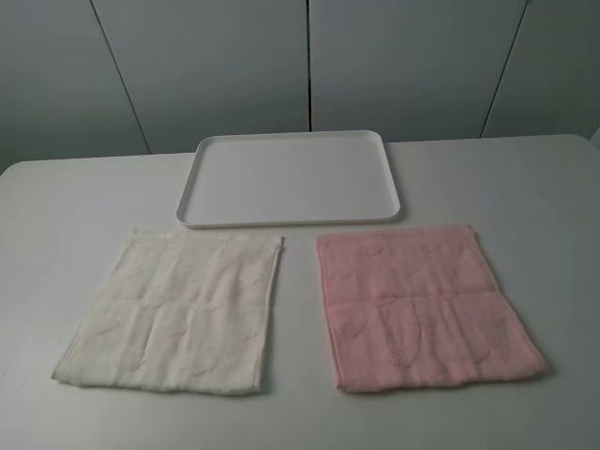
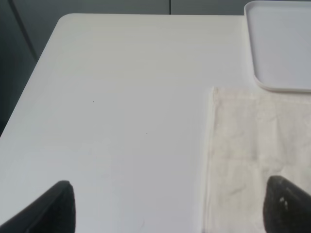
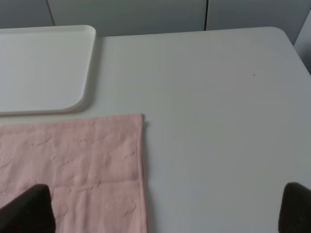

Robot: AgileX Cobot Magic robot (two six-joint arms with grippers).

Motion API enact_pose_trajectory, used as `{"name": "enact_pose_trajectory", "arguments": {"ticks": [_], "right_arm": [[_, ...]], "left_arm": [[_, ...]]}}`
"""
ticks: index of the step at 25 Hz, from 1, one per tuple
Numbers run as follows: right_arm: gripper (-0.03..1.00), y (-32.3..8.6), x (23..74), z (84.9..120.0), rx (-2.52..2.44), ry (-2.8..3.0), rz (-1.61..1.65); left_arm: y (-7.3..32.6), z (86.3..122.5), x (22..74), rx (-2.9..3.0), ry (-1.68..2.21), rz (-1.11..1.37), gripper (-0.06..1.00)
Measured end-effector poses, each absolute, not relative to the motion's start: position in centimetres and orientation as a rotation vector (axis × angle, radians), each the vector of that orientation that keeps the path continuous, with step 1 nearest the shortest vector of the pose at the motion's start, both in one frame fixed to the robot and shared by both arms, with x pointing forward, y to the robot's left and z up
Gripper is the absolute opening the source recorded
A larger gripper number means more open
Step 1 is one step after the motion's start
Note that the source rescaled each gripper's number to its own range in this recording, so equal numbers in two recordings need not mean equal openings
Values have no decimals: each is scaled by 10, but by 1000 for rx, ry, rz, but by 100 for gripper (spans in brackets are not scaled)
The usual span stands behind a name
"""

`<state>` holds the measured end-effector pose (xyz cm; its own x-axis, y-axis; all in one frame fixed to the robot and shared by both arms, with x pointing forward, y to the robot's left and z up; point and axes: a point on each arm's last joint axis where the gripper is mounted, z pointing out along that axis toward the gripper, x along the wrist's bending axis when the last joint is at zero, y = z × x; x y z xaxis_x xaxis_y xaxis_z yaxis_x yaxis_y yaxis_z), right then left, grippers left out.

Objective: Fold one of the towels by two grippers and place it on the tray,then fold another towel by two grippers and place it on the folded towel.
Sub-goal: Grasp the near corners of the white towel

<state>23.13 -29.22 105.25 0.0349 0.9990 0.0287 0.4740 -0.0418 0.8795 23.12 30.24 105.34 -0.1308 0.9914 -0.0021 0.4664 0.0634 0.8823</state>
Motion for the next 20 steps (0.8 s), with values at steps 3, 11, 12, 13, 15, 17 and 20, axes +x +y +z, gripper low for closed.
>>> {"name": "enact_pose_trajectory", "arguments": {"ticks": [3,11,12,13,15,17,20], "right_arm": [[100,-292,231,1052,1606,1524,940],[100,-292,231,1052,1606,1524,940],[100,-292,231,1052,1606,1524,940],[100,-292,231,1052,1606,1524,940],[100,-292,231,1052,1606,1524,940],[100,-292,231,1052,1606,1524,940],[100,-292,231,1052,1606,1524,940]], "left_arm": [[302,1053,231,1471,1679,1005,100],[302,1053,231,1471,1679,1005,100],[302,1053,231,1471,1679,1005,100],[302,1053,231,1471,1679,1005,100],[302,1053,231,1471,1679,1005,100],[302,1053,231,1471,1679,1005,100],[302,1053,231,1471,1679,1005,100]]}}
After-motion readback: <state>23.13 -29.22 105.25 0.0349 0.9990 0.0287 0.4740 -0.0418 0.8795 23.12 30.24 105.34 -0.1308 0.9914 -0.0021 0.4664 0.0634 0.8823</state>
